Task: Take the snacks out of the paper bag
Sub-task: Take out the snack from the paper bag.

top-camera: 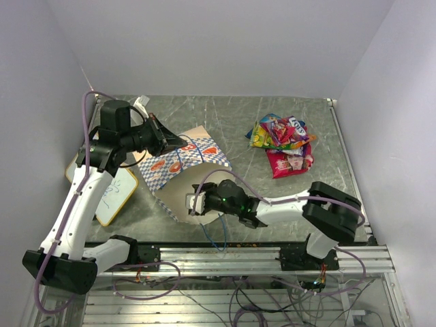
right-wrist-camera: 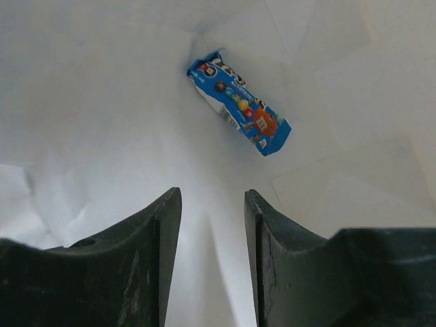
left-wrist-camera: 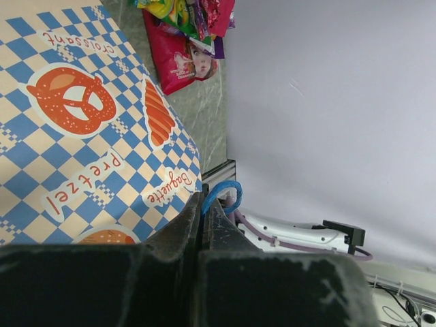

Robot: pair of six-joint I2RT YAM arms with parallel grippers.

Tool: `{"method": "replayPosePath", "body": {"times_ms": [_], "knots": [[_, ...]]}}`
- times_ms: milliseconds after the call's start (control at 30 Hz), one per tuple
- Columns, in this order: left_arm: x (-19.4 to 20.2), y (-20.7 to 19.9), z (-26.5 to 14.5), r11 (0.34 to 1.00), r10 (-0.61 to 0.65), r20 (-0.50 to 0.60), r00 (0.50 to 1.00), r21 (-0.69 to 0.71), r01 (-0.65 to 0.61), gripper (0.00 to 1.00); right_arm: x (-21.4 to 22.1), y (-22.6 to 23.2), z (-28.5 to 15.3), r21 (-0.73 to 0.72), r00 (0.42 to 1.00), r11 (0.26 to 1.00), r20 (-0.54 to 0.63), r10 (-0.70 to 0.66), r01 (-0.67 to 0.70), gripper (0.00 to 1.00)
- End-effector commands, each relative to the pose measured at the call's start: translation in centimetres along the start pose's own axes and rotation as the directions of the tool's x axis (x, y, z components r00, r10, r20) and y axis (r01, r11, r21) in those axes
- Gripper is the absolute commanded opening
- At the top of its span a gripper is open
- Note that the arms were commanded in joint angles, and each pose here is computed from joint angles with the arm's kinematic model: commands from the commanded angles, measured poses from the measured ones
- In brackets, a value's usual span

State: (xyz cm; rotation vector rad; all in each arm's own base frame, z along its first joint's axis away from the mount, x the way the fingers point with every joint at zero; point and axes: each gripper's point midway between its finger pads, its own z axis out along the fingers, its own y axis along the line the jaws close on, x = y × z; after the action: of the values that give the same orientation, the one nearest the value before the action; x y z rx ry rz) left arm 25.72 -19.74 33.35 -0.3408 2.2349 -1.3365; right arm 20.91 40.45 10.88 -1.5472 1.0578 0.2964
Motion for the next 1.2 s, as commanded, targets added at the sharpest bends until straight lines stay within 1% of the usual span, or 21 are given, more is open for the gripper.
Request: {"method": "replayPosePath", "body": {"times_ms": [0, 233, 367, 467, 567, 700, 933, 1000, 1167], "knots": [[0.6, 0.1, -0.7, 1.0, -0.001, -0.014, 1.0, -0.009, 0.001, 0.07, -0.7, -2.9, 1.9, 0.083, 0.994, 0.994, 0.083, -0.072, 0.065, 0.41], [0.4, -0.3, -0.8, 1.0, 0.014, -0.021, 1.0, -0.007, -0.014, 0.07, 0.6, -3.4, 5.5, 0.091, 0.979, 0.978, 0.064, -0.194, 0.188, 0.45], [0.6, -0.1, -0.8, 1.0, 0.013, -0.032, 0.999, -0.015, -0.013, 0.07, 1.8, -3.4, 7.3, 0.082, 0.967, 0.965, 0.034, -0.252, 0.249, 0.52], [0.8, 0.0, -0.7, 1.0, 0.012, -0.039, 0.999, -0.017, -0.013, 0.07, 2.5, -3.5, 8.5, 0.056, 0.962, 0.961, 0.025, -0.271, 0.269, 0.57], [0.9, 0.1, -0.6, 1.0, 0.006, -0.044, 0.999, -0.019, -0.007, 0.07, 3.1, -3.4, 9.8, 0.047, 0.958, 0.957, 0.023, -0.286, 0.285, 0.6], [1.0, 0.1, -0.7, 1.0, 0.005, -0.049, 0.999, -0.022, -0.006, 0.07, 3.3, -3.2, 11.5, -0.003, 0.956, 0.957, 0.036, -0.29, 0.291, 0.63], [1.1, 0.1, -0.6, 0.999, 0.0, -0.056, 0.998, -0.033, -0.002, 0.07, 4.5, -2.4, 14.3, -0.036, 0.951, 0.951, 0.032, -0.306, 0.307, 0.73], [1.3, 0.2, -0.5, 0.999, -0.003, -0.058, 0.998, -0.038, 0.001, 0.07, 4.9, -2.1, 15.0, -0.057, 0.948, 0.947, 0.03, -0.316, 0.317, 0.73], [1.6, 0.1, -0.4, 0.999, -0.01, -0.06, 0.998, -0.05, 0.007, 0.07, 6.1, -1.6, 16.4, -0.082, 0.945, 0.942, 0.016, -0.327, 0.327, 0.64]]}}
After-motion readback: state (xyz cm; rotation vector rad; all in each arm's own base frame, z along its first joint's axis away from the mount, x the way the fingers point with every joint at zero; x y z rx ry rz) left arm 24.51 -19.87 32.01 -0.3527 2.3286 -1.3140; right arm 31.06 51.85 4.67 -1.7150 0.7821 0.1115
